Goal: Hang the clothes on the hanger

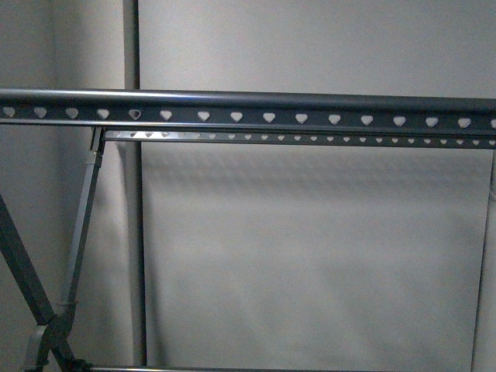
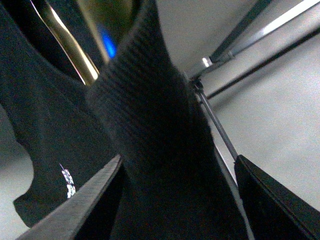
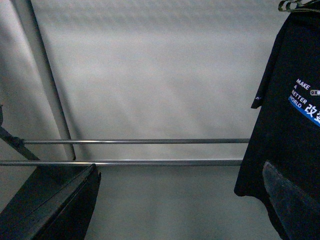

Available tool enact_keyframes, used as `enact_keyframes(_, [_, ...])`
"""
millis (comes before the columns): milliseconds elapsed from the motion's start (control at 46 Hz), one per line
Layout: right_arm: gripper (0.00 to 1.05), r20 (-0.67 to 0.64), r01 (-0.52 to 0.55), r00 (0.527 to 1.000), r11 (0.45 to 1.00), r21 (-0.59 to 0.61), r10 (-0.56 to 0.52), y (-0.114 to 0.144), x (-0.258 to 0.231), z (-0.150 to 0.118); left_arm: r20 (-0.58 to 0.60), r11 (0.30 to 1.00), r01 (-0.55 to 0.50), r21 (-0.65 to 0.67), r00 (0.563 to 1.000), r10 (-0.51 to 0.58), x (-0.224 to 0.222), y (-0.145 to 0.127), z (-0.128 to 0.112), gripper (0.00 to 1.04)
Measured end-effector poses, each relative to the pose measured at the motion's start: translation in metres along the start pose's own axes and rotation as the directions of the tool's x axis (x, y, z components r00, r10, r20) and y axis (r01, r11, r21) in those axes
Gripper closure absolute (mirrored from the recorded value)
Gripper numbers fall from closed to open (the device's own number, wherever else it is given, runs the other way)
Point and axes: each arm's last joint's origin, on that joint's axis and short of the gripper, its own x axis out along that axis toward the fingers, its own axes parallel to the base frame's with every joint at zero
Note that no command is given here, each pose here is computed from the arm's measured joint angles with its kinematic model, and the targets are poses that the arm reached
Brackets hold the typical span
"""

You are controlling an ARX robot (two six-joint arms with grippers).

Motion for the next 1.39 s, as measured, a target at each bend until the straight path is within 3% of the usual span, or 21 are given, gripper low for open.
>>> enact_keyframes(130, [0.07, 0.0, 0.0, 1.0, 1.0, 0.0, 0.0, 0.0, 0.0, 0.0, -0.07, 0.996, 0.077, 0.04, 0.995, -0.074, -0.008, -0.001, -0.005, 0.64])
enact_keyframes(261, [0.07, 0.0, 0.0, 1.0, 1.0, 0.0, 0.0, 0.0, 0.0, 0.0, -0.225, 0.952, 0.277, 0.132, 0.944, -0.243, -0.043, 0.019, -0.029, 0.9])
enact_keyframes(457, [0.07, 0.0, 0.0, 1.0, 1.0, 0.0, 0.0, 0.0, 0.0, 0.0, -0.426, 0.829, 0.507, 0.238, 0.821, -0.38, -0.089, 0.053, -0.048, 1.0])
enact_keyframes(500, [0.07, 0.0, 0.0, 1.0, 1.0, 0.0, 0.0, 0.0, 0.0, 0.0, -0.466, 0.752, 0.597, 0.278, 0.769, -0.438, -0.101, 0.051, -0.047, 1.01])
enact_keyframes(609, [0.07, 0.0, 0.0, 1.0, 1.0, 0.0, 0.0, 0.0, 0.0, 0.0, -0.521, 0.619, 0.709, 0.339, 0.689, -0.504, -0.114, 0.046, -0.048, 1.01])
enact_keyframes(739, [0.07, 0.0, 0.0, 1.0, 1.0, 0.0, 0.0, 0.0, 0.0, 0.0, -0.665, 0.321, 0.868, 0.379, 0.497, -0.558, -0.126, 0.029, -0.05, 1.01])
enact_keyframes(870, [0.07, 0.0, 0.0, 1.0, 1.0, 0.0, 0.0, 0.0, 0.0, 0.0, -0.754, 0.081, 0.912, 0.401, 0.379, -0.537, -0.122, 0.009, -0.048, 1.01])
enact_keyframes(891, [0.07, 0.0, 0.0, 1.0, 1.0, 0.0, 0.0, 0.0, 0.0, 0.0, -0.759, 0.072, 0.914, 0.4, 0.374, -0.534, -0.121, 0.007, -0.048, 1.01])
enact_keyframes(1065, [0.07, 0.0, 0.0, 1.0, 1.0, 0.0, 0.0, 0.0, 0.0, 0.0, -0.798, -0.215, 0.862, 0.46, 0.295, -0.526, -0.107, -0.029, -0.044, 1.01])
enact_keyframes(1130, [0.07, 0.0, 0.0, 1.0, 1.0, 0.0, 0.0, 0.0, 0.0, 0.0, -0.826, -0.368, 0.813, 0.451, 0.225, -0.516, -0.1, -0.054, -0.044, 1.01])
enact_keyframes(1174, [0.07, 0.0, 0.0, 1.0, 1.0, 0.0, 0.0, 0.0, 0.0, 0.0, -0.838, -0.421, 0.793, 0.441, 0.195, -0.51, -0.1, -0.062, -0.044, 1.01])
enact_keyframes(1217, [0.07, 0.0, 0.0, 1.0, 1.0, 0.0, 0.0, 0.0, 0.0, 0.0, -0.869, -0.509, 0.765, 0.395, 0.13, -0.477, -0.104, -0.072, -0.046, 1.01])
enact_keyframes(1326, [0.07, 0.0, 0.0, 1.0, 1.0, 0.0, 0.0, 0.0, 0.0, 0.0, -0.893, -0.641, 0.665, 0.384, 0.09, -0.441, -0.113, -0.082, -0.052, 1.01])
enact_keyframes(1391, [0.07, 0.0, 0.0, 1.0, 1.0, 0.0, 0.0, 0.0, 0.0, 0.0, -0.894, -0.672, 0.63, 0.389, 0.083, -0.44, -0.115, -0.085, -0.054, 1.01])
